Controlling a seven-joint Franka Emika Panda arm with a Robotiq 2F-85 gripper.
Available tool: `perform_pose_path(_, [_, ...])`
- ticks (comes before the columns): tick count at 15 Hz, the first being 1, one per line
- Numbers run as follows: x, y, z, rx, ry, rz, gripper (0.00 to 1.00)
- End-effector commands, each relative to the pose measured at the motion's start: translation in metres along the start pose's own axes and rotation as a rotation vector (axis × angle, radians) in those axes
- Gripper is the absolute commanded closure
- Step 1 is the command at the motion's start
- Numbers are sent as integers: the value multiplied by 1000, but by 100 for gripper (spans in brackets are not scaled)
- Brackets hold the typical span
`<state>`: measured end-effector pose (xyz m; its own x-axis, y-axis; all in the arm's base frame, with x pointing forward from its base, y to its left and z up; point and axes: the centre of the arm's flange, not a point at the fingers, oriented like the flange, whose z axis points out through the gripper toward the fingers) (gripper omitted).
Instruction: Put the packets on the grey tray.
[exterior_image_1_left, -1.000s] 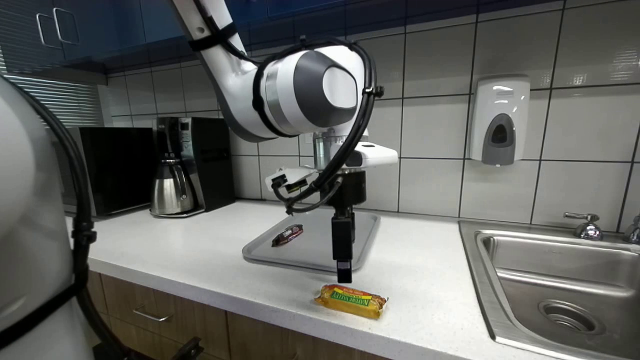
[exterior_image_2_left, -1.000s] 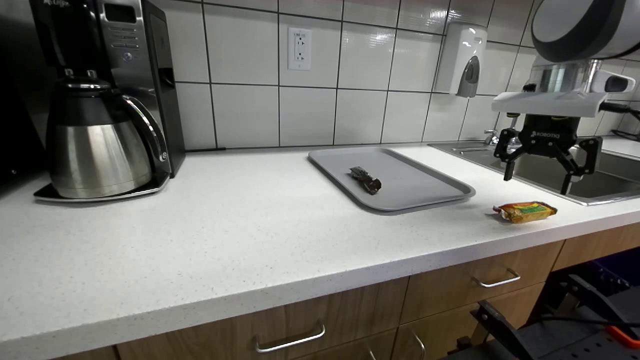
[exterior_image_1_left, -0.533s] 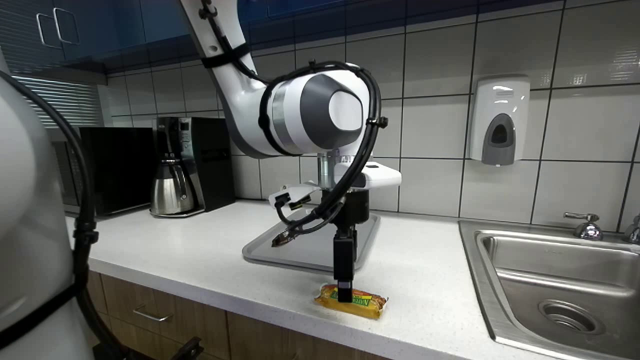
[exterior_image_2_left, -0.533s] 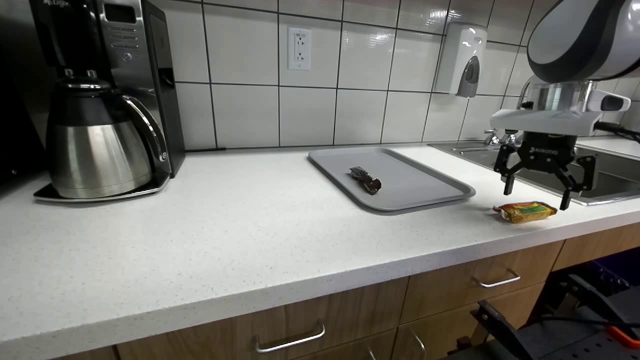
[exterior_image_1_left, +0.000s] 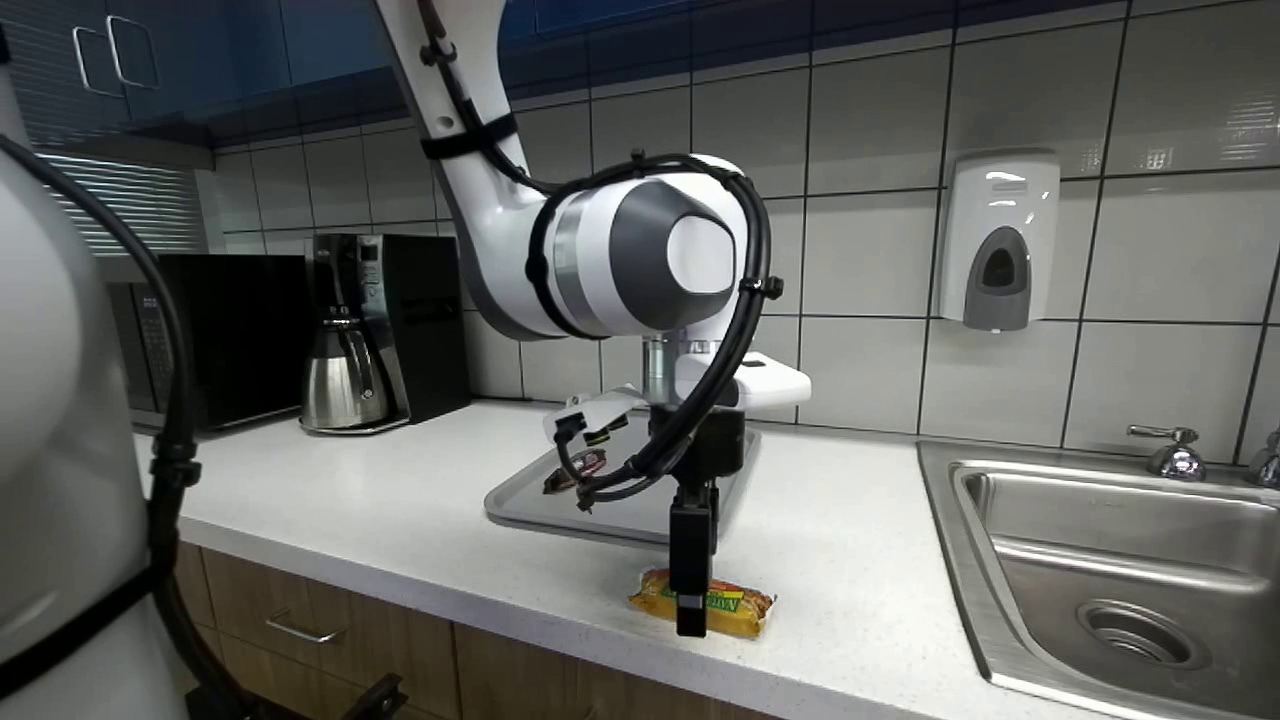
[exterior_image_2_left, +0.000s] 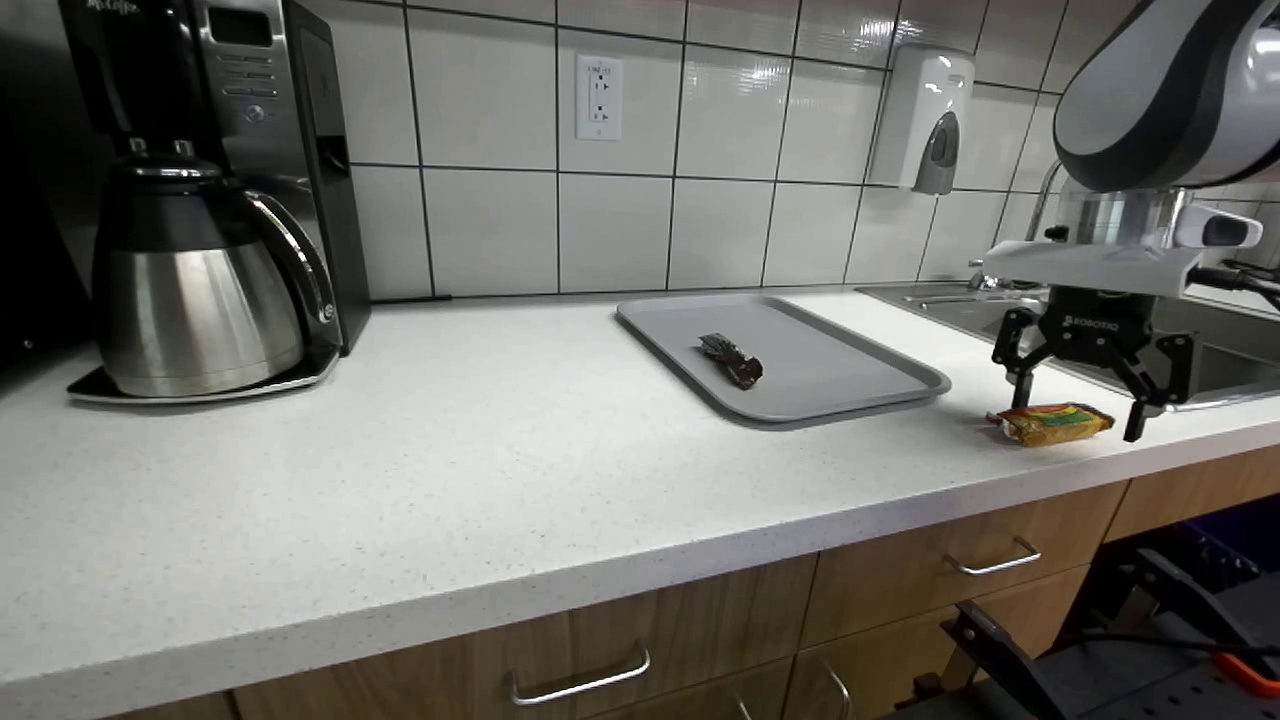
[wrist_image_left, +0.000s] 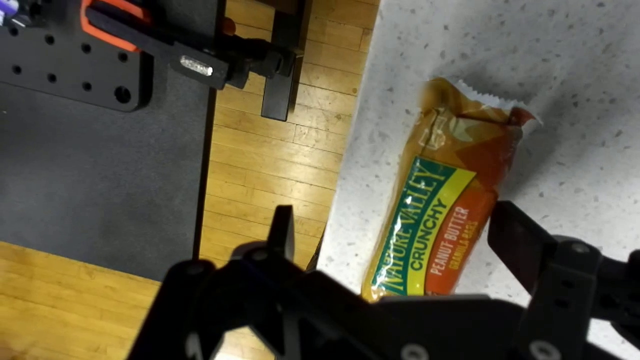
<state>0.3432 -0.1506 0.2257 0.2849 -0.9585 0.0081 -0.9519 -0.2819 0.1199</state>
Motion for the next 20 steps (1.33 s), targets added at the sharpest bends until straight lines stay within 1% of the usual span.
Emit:
perform_pose_path(1, [2, -3, 8, 6, 9, 7, 0])
perform_pose_path(6, [2, -7, 9, 10, 8, 0, 0])
perform_pose_path(7, [1, -7, 9, 12, 6, -3, 25])
perform_pose_path(8, [1, -8, 9, 12, 8, -6, 26])
perform_pose_path(11, [1, -8, 9, 14, 10, -7, 51])
perform_pose_path(15, [3, -8, 7, 18, 13, -3, 80])
perform_pose_path(16, [3, -9, 6, 20, 14, -3, 81])
perform_pose_path(20, [2, -10, 2, 27, 13, -3, 81])
